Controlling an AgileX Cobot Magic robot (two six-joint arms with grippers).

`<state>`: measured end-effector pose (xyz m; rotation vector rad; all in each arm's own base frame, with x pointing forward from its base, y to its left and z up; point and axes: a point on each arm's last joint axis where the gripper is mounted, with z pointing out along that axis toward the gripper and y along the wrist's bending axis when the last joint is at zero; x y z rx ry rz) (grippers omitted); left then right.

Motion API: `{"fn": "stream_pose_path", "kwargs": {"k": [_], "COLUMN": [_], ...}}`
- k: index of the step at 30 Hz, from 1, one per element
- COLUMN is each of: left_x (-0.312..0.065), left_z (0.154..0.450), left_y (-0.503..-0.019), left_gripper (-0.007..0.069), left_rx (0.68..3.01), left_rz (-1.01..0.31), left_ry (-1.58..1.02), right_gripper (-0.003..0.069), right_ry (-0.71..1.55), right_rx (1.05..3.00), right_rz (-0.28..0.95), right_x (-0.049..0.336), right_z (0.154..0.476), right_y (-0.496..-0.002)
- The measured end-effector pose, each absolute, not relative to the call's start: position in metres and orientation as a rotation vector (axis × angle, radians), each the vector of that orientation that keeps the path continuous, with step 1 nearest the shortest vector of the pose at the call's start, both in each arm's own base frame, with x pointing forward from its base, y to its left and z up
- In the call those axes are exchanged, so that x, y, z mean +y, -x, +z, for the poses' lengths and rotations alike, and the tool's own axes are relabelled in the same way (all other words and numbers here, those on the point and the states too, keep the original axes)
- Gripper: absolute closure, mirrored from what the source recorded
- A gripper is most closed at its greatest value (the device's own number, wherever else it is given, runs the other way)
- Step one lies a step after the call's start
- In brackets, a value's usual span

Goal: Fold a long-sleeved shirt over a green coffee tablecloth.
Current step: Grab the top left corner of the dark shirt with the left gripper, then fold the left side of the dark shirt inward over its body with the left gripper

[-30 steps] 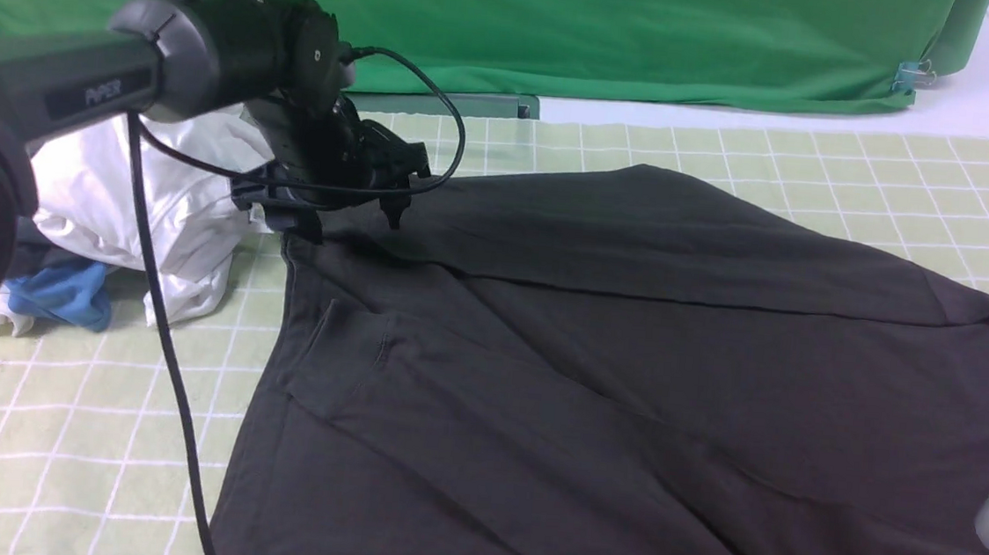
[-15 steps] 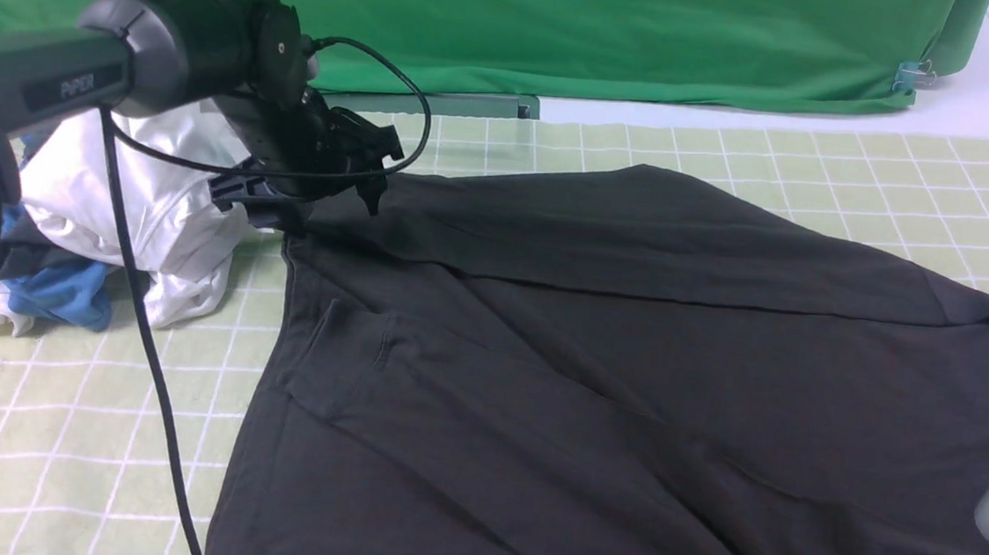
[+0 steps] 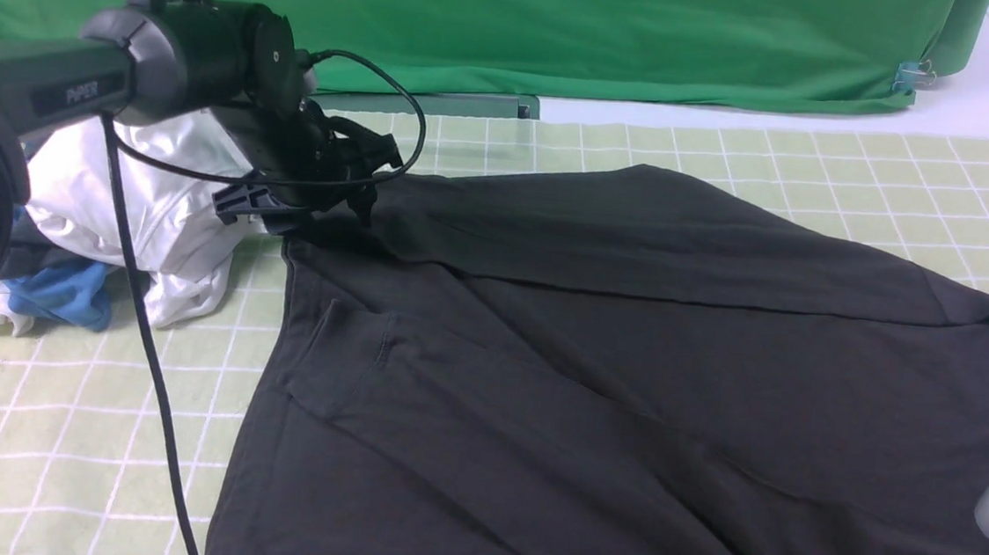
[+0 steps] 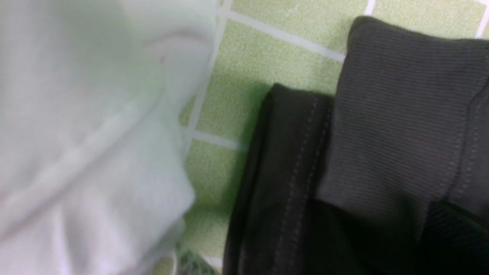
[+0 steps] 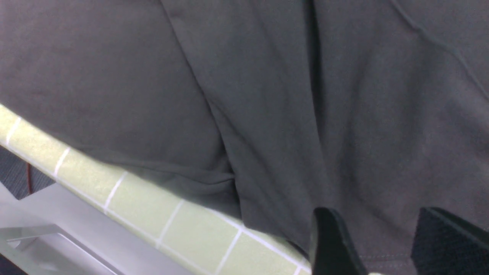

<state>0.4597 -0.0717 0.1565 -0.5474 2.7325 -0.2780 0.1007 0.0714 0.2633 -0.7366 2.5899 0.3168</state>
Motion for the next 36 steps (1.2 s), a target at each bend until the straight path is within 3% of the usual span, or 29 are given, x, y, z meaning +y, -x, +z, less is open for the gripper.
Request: {"fn": "stream_pose_path", "kwargs": {"k": [5,7,16,19,21,24,26,31,36], "left_x": [-0.074,-0.075,-0.075,-0.075,-0.077,-0.086,-0.097,-0.116,-0.116], "left_z": [0.159,0.163,0.218,0.237,0.248,0.263,0.271,0.277,0.278], "left_y": [-0.463,-0.463,-0.448,-0.437,-0.430,-0.415,-0.400,-0.364,-0.329], "left_gripper": [0.0571,0.0589,0.0592,0.0592,0.0592,0.0592,0.0592,0.0592,0.0592], "left_rx": [2.741,2.746,2.750,2.781,2.796,2.795,2.800,2.832,2.871], "left_rz": [-0.293,-0.296,-0.318,-0.328,-0.333,-0.329,-0.317,-0.290,-0.236], "left_ry": [0.434,0.397,0.272,0.237,0.220,0.167,0.106,0.041,0.039], "right_gripper": [0.0356,0.0356,0.0356,0.0364,0.0413,0.0573,0.0631,0.0660,0.0661], "right_ry": [0.736,0.736,0.731,0.739,0.748,0.704,0.671,0.643,0.650], "right_rx": [2.589,2.589,2.575,2.529,2.488,2.437,2.388,2.345,2.373], "right_rz": [0.317,0.317,0.320,0.270,0.184,0.052,-0.048,-0.152,-0.172], "right_x": [0.071,0.071,0.072,0.070,0.067,0.060,0.056,0.056,0.058], "right_z": [0.263,0.263,0.264,0.265,0.268,0.280,0.291,0.308,0.306], "right_y": [-0.101,-0.101,-0.102,-0.106,-0.111,-0.121,-0.129,-0.143,-0.148]}}
